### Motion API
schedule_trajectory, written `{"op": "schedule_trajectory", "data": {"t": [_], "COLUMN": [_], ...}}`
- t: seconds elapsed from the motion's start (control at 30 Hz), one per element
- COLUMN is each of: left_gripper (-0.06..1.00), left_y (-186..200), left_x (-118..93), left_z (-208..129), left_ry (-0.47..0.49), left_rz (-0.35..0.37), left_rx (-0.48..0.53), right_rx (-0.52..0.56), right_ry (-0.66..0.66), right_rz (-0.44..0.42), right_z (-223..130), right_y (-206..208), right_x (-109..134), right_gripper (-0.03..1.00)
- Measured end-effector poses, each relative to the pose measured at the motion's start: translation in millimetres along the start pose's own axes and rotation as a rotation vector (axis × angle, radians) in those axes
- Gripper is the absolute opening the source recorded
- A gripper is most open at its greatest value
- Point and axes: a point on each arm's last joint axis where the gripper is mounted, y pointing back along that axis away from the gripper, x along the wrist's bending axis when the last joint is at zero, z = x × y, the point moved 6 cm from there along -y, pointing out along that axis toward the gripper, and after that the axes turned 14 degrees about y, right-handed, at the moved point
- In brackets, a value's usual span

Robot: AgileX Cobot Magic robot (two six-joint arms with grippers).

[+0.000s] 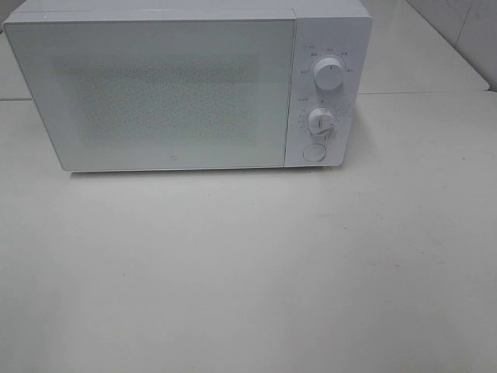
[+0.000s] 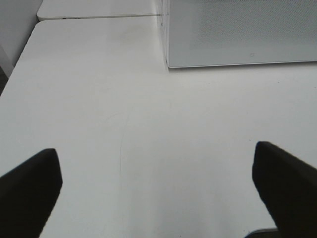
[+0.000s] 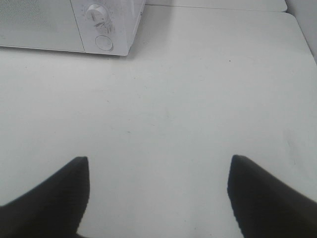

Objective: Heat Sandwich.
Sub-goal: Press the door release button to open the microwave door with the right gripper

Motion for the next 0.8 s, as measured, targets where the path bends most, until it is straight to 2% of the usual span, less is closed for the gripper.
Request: {"op": "schedule_trajectory", "data": {"t": [0.5, 0.67, 0.8], "left_gripper": [0.99, 0.99, 0.99], "left_y": [0, 0, 0], "left_x": [0, 0, 0], "left_z": [0, 0, 0], "left_ry": [0.000, 0.000, 0.000], "left_rz": [0.000, 0.000, 0.000], "left_rx": [0.000, 0.000, 0.000], "right_rx": [-0.003, -0.061, -0.134], "right_ry": [-0.002, -0.001, -0.002], "right_rz": [-0.003, -0.018, -0.036], "right_z": [1, 13, 38], "right_y": [0, 2, -8], "right_x": [0, -3, -10], "right_gripper": [0.75, 0.75, 0.75]}}
